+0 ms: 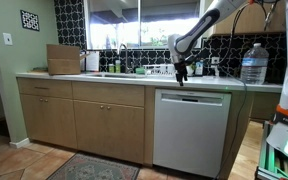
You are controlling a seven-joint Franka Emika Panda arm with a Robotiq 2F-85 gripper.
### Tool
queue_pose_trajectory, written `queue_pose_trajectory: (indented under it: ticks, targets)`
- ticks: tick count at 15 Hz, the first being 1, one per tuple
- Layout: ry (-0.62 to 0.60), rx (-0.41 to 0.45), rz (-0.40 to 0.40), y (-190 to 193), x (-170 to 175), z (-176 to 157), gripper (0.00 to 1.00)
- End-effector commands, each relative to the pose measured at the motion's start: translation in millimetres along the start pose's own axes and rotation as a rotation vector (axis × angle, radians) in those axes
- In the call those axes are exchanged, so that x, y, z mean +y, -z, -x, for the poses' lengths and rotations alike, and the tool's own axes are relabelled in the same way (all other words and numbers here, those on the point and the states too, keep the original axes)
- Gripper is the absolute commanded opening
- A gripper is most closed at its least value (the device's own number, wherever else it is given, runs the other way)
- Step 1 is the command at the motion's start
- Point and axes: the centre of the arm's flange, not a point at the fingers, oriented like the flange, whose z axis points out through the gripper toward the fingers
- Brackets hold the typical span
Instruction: Press a button on the left of the dish washing machine controlling panel
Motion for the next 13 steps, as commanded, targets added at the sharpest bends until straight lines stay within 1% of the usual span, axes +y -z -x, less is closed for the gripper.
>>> queue_pose_trajectory:
  ticks: [1, 4, 6, 7, 8, 13]
  targets:
    - [-0.011, 0.025, -0.042, 7.1, 2.0, 40.5, 1.0]
    - [-0.024, 0.026, -0.042, 13.6, 2.2, 65.4, 1.0]
    - [-0.01, 0.033, -0.046, 16.1, 2.0, 78.5, 1.0]
    - [-0.021, 0.012, -0.018, 14.8, 2.9, 49.1, 1.0]
    - [-0.022, 0.016, -0.017, 17.3, 3.0, 53.0, 1.0]
    - [-0.02, 0.016, -0.016, 17.2, 2.7, 49.6, 1.0]
